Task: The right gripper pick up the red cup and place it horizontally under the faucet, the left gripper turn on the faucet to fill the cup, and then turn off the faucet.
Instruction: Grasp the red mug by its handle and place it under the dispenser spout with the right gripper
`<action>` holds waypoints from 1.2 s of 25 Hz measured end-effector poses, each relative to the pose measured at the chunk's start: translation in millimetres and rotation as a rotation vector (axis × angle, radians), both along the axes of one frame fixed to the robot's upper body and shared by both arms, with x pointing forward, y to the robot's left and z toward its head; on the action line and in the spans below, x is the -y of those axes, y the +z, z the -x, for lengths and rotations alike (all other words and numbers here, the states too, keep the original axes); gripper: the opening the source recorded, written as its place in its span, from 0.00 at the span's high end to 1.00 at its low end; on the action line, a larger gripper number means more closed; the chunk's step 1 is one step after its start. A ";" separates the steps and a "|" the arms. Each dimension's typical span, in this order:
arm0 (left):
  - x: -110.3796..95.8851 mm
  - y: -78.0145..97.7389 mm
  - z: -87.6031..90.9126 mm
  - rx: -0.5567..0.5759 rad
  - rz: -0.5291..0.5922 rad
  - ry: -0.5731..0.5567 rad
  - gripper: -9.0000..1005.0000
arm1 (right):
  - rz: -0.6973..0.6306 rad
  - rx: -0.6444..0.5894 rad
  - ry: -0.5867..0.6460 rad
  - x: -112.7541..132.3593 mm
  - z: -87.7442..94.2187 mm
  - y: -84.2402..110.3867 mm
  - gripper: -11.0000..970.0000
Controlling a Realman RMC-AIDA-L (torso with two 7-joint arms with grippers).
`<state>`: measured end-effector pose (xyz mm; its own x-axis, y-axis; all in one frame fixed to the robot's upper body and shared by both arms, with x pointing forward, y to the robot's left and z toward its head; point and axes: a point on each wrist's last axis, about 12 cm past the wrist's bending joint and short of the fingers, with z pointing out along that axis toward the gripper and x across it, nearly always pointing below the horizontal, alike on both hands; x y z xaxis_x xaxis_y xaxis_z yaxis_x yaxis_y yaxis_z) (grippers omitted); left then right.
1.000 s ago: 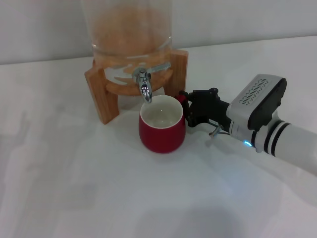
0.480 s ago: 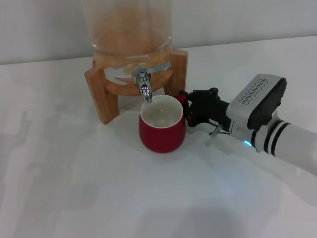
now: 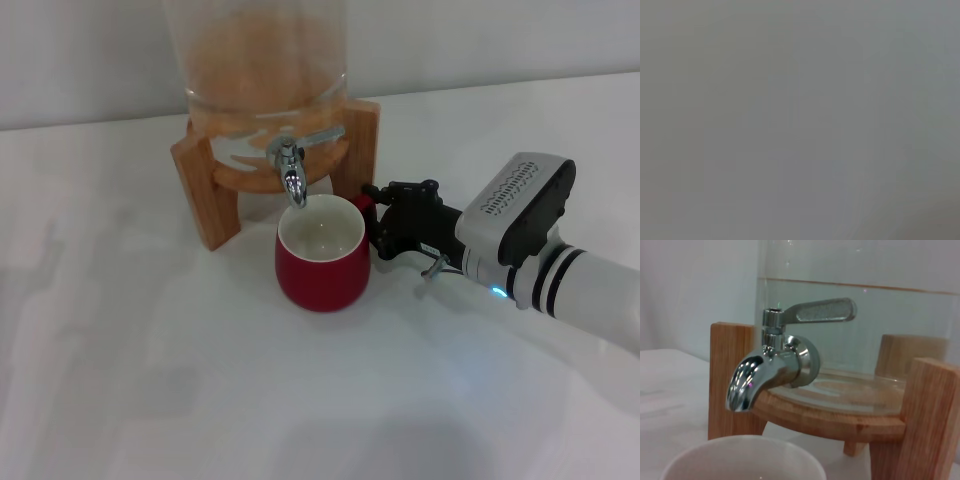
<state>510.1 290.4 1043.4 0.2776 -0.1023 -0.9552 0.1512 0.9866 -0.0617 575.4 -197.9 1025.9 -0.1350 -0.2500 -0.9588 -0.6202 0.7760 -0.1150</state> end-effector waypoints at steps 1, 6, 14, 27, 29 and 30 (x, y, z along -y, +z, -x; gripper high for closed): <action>0.1 -0.2 -0.3 -0.002 0.000 0.000 0.17 | 0.000 0.000 0.000 0.0 -0.1 0.1 0.77; -0.1 -0.2 -0.9 -0.004 -0.003 0.000 0.17 | 0.002 0.001 0.001 -0.9 -1.7 1.0 0.76; -0.5 -0.4 -1.0 -0.006 -0.003 0.002 0.17 | 0.031 -0.017 -0.007 -2.1 -6.4 0.5 0.76; -0.9 -1.4 -2.2 -0.018 -0.002 0.008 0.17 | 0.025 -0.018 -0.015 3.4 -2.7 -1.6 0.76; -0.7 -1.2 -2.7 -0.018 -0.002 0.008 0.17 | 0.022 -0.015 -0.013 3.2 -2.3 -1.4 0.76; -0.8 -1.2 -2.9 -0.018 -0.002 0.008 0.17 | 0.020 -0.014 -0.012 3.4 -1.9 -1.4 0.76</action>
<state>513.0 291.3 1042.2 0.2613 -0.0982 -0.9603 0.1419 0.9879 -0.0624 577.3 -201.4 1024.5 -0.1513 -0.2673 -0.9517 -0.6126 0.7810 -0.1219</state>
